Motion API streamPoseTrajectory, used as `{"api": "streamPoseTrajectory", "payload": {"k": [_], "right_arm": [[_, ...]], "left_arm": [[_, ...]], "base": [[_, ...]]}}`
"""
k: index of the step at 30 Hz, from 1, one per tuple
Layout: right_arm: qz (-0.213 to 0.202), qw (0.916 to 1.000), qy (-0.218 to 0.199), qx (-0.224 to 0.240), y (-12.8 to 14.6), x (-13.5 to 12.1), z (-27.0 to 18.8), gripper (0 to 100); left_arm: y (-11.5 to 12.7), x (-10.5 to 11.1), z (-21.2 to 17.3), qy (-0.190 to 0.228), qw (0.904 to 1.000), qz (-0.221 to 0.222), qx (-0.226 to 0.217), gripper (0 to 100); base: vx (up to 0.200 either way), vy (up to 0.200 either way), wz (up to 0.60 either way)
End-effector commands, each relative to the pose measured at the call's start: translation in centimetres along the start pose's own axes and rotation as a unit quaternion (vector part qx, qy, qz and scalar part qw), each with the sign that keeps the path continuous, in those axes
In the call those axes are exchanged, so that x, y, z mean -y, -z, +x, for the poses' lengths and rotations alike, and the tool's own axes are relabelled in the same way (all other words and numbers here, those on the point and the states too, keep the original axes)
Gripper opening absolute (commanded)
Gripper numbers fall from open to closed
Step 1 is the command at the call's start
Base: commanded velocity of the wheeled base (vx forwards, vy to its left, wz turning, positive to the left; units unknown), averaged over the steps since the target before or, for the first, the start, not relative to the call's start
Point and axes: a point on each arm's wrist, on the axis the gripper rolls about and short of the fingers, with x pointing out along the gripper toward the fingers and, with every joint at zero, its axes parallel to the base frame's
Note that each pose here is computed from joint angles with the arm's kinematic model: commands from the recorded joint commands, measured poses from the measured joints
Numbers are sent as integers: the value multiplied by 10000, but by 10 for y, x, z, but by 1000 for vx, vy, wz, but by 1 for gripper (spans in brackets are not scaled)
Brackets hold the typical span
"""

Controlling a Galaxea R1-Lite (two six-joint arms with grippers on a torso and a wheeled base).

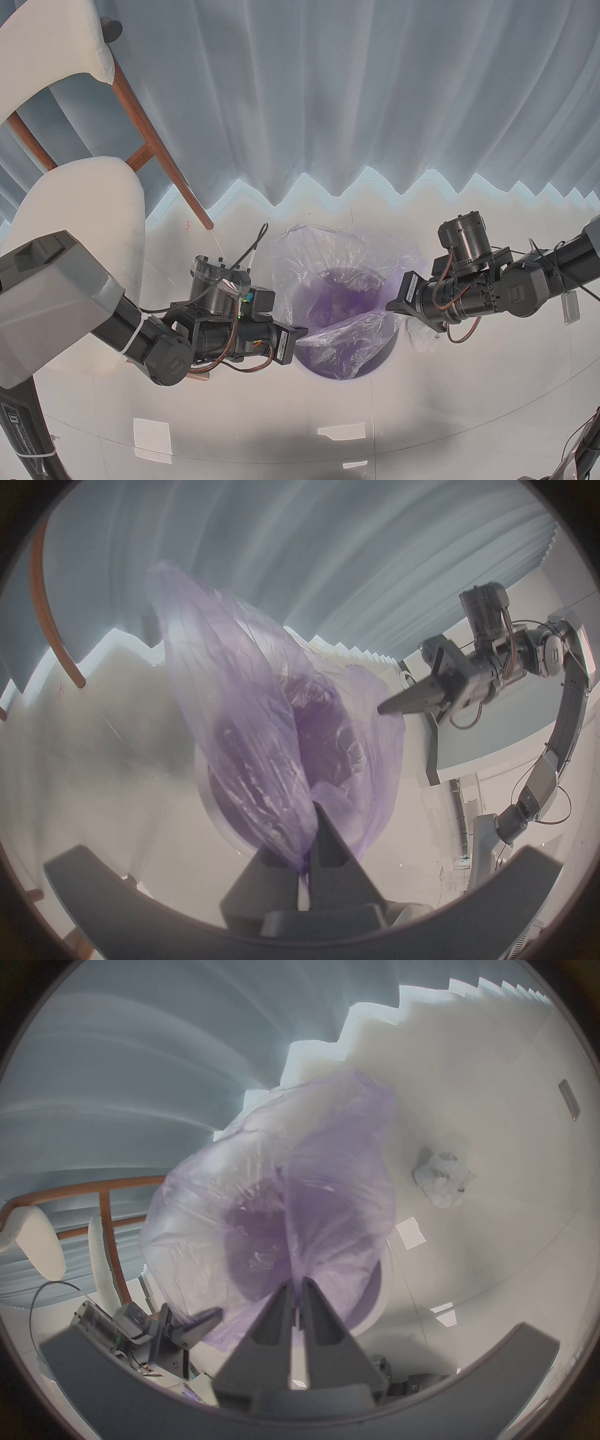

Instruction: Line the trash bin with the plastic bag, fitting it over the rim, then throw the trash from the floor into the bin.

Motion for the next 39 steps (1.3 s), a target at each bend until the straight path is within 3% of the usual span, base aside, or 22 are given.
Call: {"api": "streamPoseTrajectory", "payload": {"k": [1, 6, 7, 12, 16, 19, 26, 33, 34, 39], "right_arm": [[-2, 9999, 83, -94, 8, 3, -11, 0], [21, 9997, 153, -164, 15, 9, -14, 0], [21, 9997, 153, -164, 15, 10, -14, 0], [4, 9999, 110, -121, 15, 8, -20, 0], [-26, 9999, 106, -115, 16, 8, -21, 0], [-80, 9999, 58, -129, 18, 5, -23, 0], [-204, 9996, 100, -188, 28, 0, -22, 0], [-261, 9994, 44, -200, 32, -4, -25, 0], [-263, 9995, 33, -189, 32, -5, -26, 0], [-261, 9995, 0, -157, 32, -5, -30, 0]], "left_arm": [[-1, -3, -2, -15, 9999, 8, 120, 0], [-3, -9, -3, -83, 9990, -28, 448, 0], [-2, -9, -5, -87, 9988, -24, 472, 100], [-9, -6, -17, -36, 9974, -253, 676, 100], [-38, 1, -48, 76, 9865, -1264, 1043, 100], [-47, -16, -55, -177, 9826, -1592, 937, 100], [-70, -50, -26, -309, 9794, -1758, 946, 100], [-62, -62, 8, -325, 9802, -1795, 774, 100], [-57, -64, 13, -351, 9800, -1828, 701, 0], [-51, -69, 12, -453, 9786, -1902, 634, 0]], "base": [[0, 0, 0], [0, 0, 0], [0, 0, 0], [0, 0, 0], [0, 0, 0], [0, 0, 0], [0, 0, 0], [0, 0, 0], [0, 0, 0], [0, 0, 0]]}}
